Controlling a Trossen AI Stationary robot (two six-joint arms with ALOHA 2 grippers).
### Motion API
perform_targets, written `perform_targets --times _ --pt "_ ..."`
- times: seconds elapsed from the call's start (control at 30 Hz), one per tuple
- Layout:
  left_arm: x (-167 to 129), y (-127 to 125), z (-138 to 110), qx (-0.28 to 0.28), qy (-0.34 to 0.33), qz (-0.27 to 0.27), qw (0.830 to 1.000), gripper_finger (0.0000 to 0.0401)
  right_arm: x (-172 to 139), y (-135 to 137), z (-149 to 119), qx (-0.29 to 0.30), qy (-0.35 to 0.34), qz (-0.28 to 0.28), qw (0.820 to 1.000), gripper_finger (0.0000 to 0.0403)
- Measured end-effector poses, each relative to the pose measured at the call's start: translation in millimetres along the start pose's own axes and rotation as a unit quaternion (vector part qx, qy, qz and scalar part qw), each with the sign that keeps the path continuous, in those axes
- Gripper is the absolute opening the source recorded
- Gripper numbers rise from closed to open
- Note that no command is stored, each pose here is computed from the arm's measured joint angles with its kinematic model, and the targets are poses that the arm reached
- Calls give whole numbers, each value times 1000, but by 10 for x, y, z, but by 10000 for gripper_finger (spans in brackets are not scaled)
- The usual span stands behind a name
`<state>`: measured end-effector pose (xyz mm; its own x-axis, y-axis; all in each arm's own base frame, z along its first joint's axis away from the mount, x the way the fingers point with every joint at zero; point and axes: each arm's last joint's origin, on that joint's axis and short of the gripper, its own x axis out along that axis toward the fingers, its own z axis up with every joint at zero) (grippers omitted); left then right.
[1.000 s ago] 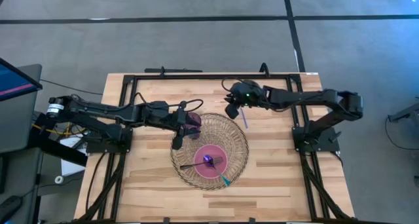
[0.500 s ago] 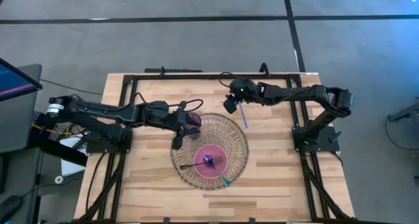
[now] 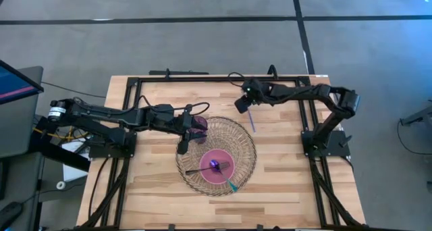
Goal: Pick & Place Utensil
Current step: Put the blue straw into the violet cup
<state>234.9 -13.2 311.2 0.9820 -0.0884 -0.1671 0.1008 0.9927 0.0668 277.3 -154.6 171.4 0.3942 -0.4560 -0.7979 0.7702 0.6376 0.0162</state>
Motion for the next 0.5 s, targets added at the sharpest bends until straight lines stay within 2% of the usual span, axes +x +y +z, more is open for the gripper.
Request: perform_targets --times 0.2,0.37,0.5 --pt "0 0 0 0 0 0 1000 118 10 -85 -56 53 39 -16 998 129" --pt "0 0 0 0 0 0 1000 118 -3 -61 -111 45 61 -19 997 129" --pt "0 -1 0 0 0 0 1000 118 -33 12 -214 26 107 0 994 129"
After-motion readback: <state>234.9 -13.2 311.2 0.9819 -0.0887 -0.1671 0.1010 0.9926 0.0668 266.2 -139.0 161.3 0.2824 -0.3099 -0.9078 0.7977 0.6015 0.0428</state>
